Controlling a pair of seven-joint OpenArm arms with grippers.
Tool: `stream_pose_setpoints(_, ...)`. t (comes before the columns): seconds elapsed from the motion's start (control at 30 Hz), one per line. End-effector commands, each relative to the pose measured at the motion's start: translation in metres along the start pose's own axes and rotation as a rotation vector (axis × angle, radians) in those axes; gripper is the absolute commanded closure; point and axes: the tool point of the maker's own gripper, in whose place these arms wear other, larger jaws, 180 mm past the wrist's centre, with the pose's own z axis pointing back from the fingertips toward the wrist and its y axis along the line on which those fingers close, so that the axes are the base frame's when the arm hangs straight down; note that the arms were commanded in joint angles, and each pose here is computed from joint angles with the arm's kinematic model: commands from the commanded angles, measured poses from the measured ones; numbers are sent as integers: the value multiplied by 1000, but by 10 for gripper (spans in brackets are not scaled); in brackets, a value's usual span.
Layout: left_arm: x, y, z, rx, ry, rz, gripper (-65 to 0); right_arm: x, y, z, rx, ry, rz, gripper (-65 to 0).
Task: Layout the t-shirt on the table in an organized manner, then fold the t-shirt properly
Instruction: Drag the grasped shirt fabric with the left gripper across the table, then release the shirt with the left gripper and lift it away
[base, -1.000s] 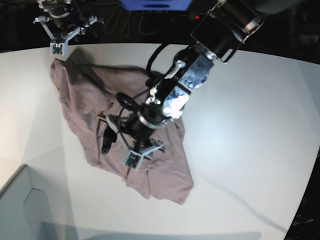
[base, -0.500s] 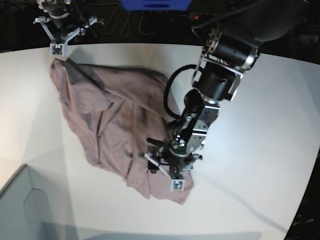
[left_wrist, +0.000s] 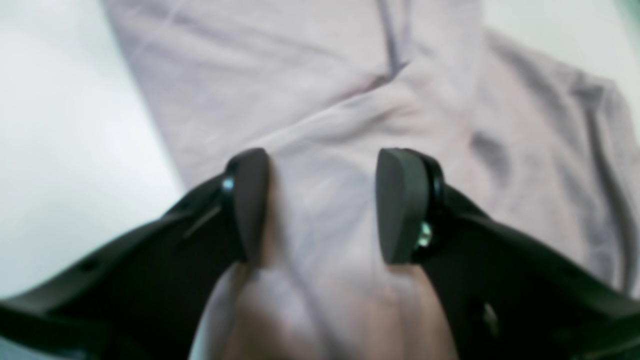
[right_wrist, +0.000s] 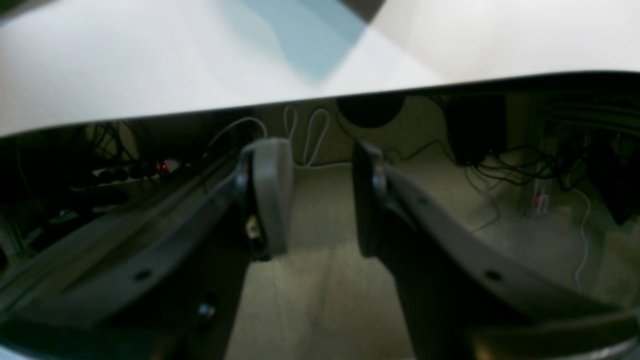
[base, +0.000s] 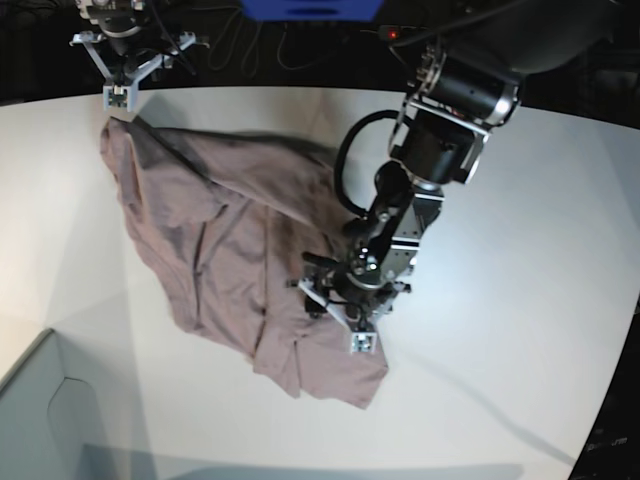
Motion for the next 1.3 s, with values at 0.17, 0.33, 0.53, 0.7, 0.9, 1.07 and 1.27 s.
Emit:
stream_pose_setpoints(0.17, 26, 6, 2, 1, -69, -8, -338, 9, -1, 2, -1, -33, 3, -207)
stream_pose_setpoints(0.33, 25, 4, 1, -5, -65, -8, -336, 10, -1, 2, 0, -36, 3, -207)
stream_pose_setpoints(0.53, 28, -8, 1, -24, -72, -1, -96, 10, -1, 2, 0, -36, 3, -207)
stream_pose_setpoints(0.7, 46, -8, 4, -24, -114, 2, -2, 15, 0, 1, 1, -48, 1, -207)
stream_pose_setpoints(0.9, 103, 63, 72, 77, -320, 217, 0, 11, 0, -5, 1, -31, 2, -207)
stream_pose_setpoints(1.07, 101, 129, 152, 219, -421, 324, 0, 21, 1, -9, 3, -51, 2, -207)
stream_pose_setpoints(1.27, 25, 186, 216, 354, -417, 544, 0, 41, 3, -12, 7, -102, -3, -206)
